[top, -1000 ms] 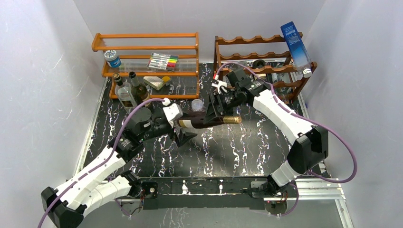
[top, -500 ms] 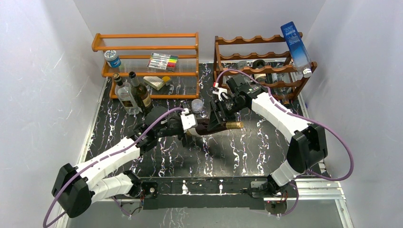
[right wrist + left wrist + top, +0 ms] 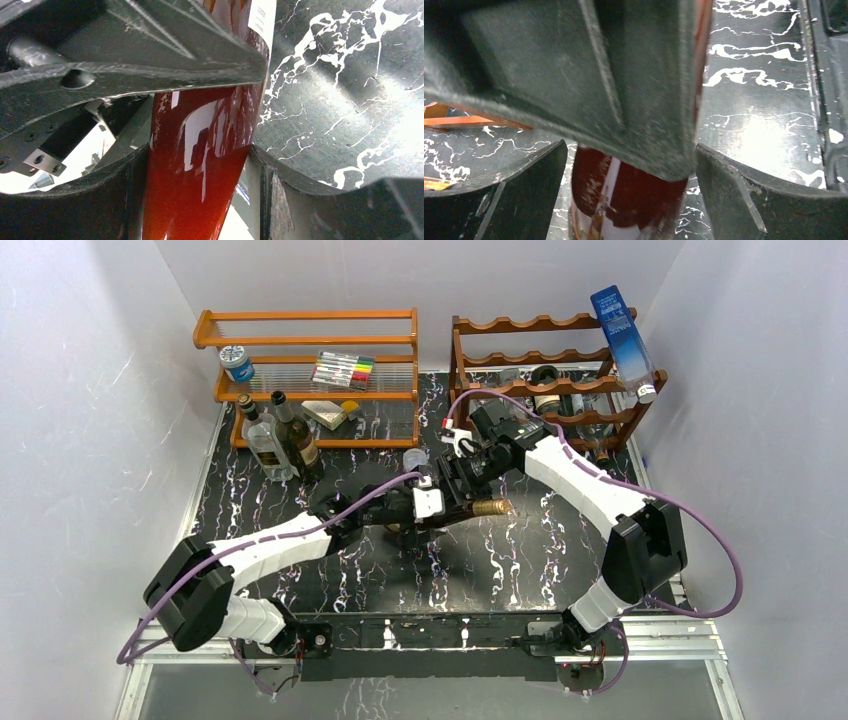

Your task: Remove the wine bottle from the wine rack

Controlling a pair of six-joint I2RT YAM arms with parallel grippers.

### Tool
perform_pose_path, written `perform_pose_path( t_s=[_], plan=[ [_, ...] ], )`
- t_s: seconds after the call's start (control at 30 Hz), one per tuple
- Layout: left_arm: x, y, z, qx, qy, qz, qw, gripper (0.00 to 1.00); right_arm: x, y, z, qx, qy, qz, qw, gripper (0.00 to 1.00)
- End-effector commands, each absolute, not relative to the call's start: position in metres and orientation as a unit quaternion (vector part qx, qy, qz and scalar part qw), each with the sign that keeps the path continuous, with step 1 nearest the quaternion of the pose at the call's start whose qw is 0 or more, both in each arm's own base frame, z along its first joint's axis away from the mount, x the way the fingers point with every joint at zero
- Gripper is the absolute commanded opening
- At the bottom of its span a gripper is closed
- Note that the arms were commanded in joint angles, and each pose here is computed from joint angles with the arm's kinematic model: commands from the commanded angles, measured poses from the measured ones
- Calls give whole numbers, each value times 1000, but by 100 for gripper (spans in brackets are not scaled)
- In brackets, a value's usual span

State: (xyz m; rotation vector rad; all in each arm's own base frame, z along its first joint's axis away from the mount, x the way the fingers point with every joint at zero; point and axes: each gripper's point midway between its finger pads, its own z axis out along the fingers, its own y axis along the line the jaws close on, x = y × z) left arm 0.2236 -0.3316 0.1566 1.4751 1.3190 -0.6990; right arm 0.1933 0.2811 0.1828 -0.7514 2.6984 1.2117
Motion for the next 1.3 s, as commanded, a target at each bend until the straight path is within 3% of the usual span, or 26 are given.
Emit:
perform_pose_path(
  t_s=[0.0,0.03,0.07,0.17,0.27,0.37,0.47,0.63,0.73,0.9,1.1,1.27],
  plan=[
    [240,-341,173,610,513,-260,546,93,188,315,261,-312,793,513,103,0],
    [241,-341,173,607,510,-257,552,90,187,315,261,-312,793,513,103,2],
    [242,-340,173,605,509,-254,557,79,187,316,261,-310,794,512,103,5],
    [247,-337,173,592,511,-241,575,48,191,313,257,-303,808,493,111,31],
    [246,-333,167,587,515,-240,577,28,196,310,254,-292,821,475,120,54],
    [241,-335,167,578,518,-257,576,15,205,308,250,-281,835,454,134,81],
    [238,-337,168,572,519,-270,575,9,219,300,246,-267,853,421,153,96],
    [237,-333,169,564,527,-269,576,5,249,276,270,-219,854,424,206,98],
    [243,-328,184,537,537,-259,597,0,274,251,298,-177,851,401,290,98],
    [263,-316,214,454,568,-242,642,0,288,222,332,-134,821,401,385,98],
    [283,-295,241,347,597,-226,687,0,283,226,339,-140,784,430,424,98],
    [282,-293,249,327,595,-235,695,0,283,254,328,-147,767,476,404,98]
  ],
)
